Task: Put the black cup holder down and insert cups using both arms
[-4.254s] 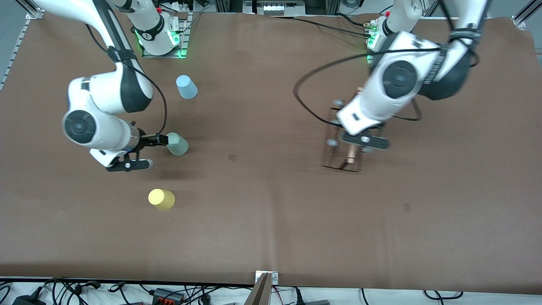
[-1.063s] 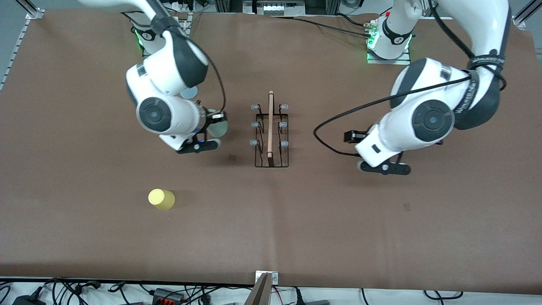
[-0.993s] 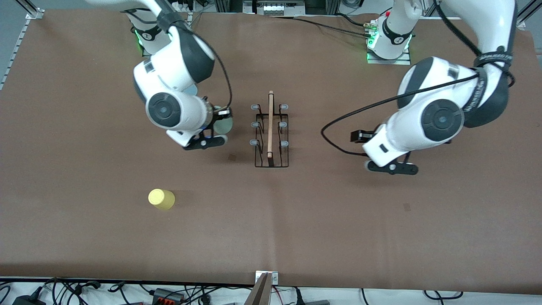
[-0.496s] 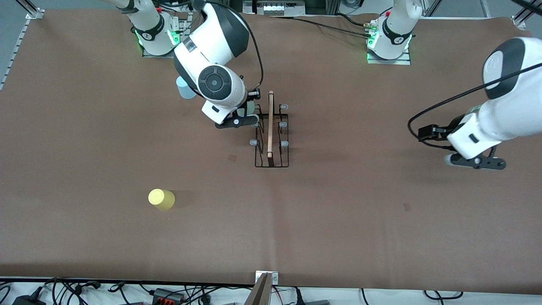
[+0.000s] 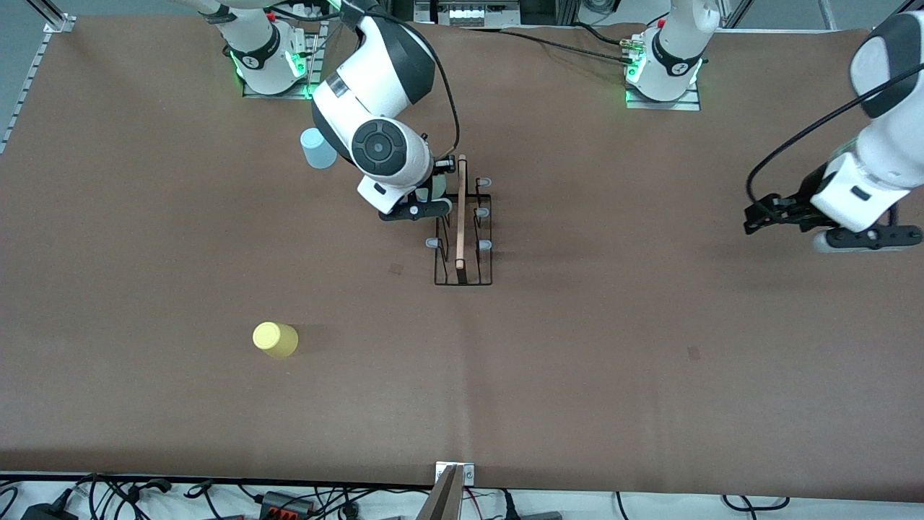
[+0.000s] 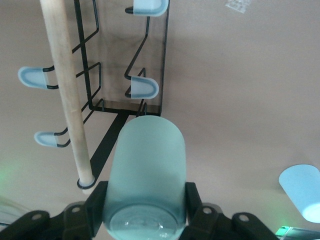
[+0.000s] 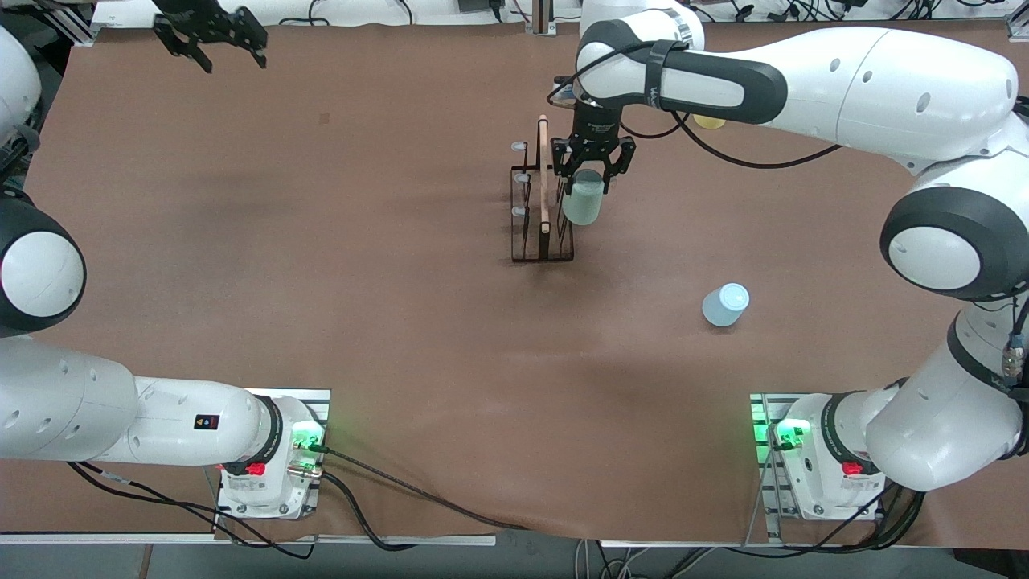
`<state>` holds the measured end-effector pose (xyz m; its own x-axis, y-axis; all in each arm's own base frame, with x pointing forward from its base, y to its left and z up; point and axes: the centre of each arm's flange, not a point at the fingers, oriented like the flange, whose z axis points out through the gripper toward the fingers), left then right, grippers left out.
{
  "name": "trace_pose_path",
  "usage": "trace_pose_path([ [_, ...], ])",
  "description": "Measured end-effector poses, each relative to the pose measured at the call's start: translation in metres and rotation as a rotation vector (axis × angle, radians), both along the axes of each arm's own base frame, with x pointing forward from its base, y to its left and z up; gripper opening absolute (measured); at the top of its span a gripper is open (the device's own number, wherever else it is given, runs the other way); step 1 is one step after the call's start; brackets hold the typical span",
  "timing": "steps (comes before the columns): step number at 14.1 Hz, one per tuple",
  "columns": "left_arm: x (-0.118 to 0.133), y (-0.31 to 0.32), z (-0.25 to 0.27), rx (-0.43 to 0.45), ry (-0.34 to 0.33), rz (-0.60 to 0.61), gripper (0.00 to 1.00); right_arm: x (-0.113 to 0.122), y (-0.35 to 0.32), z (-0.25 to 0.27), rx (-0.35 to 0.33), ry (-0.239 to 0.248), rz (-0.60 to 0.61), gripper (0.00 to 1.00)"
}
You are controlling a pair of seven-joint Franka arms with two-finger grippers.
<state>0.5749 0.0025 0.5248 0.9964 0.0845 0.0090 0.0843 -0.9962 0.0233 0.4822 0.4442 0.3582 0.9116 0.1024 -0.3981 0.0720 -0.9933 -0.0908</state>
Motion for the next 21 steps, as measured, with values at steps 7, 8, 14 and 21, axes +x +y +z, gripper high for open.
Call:
trace_pose_path([
  [7,-0.011,-0.015,0.058,-0.001,0.075,-0.027,1.00,-0.004,0.011,-0.022,-0.001,0.010,0.009,0.67],
  [8,-0.013,-0.016,0.059,-0.001,0.093,-0.030,1.00,-0.006,0.014,-0.026,-0.002,0.011,0.013,0.67],
  [14,-0.016,-0.029,0.082,0.000,0.090,-0.052,1.00,-0.002,0.017,-0.052,-0.007,0.006,-0.003,0.90],
  [21,-0.013,-0.025,0.074,0.000,0.104,-0.044,1.00,0.077,-0.070,0.029,-0.106,-0.158,-0.251,1.00],
])
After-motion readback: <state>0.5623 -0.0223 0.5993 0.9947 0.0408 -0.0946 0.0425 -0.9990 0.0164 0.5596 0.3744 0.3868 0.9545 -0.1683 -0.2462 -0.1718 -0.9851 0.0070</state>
